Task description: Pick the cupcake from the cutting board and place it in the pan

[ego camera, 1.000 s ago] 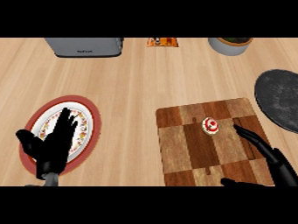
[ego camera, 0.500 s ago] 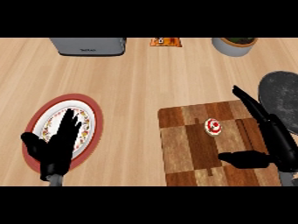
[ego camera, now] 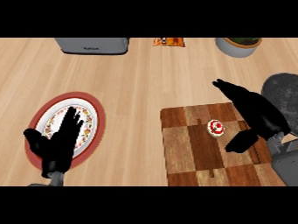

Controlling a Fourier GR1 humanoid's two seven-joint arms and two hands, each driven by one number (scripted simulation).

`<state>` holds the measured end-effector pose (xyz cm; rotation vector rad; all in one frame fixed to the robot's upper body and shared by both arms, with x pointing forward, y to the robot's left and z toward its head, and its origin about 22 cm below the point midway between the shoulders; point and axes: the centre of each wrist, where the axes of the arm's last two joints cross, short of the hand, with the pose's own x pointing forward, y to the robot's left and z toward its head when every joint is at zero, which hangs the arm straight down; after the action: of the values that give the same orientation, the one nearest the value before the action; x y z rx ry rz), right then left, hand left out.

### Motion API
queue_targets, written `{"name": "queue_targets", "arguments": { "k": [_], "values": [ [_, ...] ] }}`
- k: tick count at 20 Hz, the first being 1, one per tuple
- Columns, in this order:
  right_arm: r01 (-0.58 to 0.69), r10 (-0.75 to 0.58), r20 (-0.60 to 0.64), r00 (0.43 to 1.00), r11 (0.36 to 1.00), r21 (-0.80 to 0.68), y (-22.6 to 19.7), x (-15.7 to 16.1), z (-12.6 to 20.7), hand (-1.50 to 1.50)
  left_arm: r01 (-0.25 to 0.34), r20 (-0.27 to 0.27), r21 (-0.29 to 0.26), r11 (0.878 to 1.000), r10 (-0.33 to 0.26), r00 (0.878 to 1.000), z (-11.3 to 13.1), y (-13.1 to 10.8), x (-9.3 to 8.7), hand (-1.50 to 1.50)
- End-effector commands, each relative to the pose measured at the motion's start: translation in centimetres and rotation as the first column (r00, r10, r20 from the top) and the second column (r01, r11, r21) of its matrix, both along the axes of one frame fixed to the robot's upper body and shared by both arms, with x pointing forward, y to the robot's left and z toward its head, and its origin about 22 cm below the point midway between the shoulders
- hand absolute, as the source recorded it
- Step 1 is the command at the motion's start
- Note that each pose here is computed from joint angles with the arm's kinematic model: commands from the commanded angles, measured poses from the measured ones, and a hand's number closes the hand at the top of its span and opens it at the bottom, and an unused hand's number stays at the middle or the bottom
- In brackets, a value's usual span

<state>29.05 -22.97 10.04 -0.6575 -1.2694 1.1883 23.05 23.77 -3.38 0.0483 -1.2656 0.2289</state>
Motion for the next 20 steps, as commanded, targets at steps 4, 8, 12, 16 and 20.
{"name": "queue_targets", "arguments": {
  "k": [4, 8, 12, 16, 20],
  "values": [
    [-0.035, 0.027, -0.065, 0.998, 0.992, -0.121, 4.4, 4.0, -1.8, -1.50, -0.036, -0.035, -0.020, 0.999, 0.036, 0.999, -1.6, 0.6, -1.4, 0.00],
    [-0.074, 0.023, -0.246, 0.969, 0.977, -0.199, 1.3, 4.2, -1.1, -1.50, -0.029, -0.034, -0.003, 1.000, 0.028, 0.999, -0.7, 0.9, -1.2, 0.00],
    [-0.135, 0.050, -0.332, 0.942, 0.962, -0.237, 2.3, 3.6, -3.1, -1.50, -0.042, -0.039, -0.015, 0.999, 0.041, 0.998, -0.3, 1.2, 0.5, 0.00],
    [-0.135, 0.066, -0.324, 0.944, 0.971, -0.196, 1.3, 2.8, -5.4, -1.50, -0.034, -0.038, -0.006, 0.999, 0.033, 0.999, 0.0, 1.8, -0.6, 0.00],
    [-0.108, 0.062, -0.271, 0.960, 0.981, -0.158, -0.3, 3.9, -5.1, -1.50, -0.042, -0.038, -0.002, 0.999, 0.042, 0.998, -2.3, 0.9, -1.2, 0.00]
  ]
}}
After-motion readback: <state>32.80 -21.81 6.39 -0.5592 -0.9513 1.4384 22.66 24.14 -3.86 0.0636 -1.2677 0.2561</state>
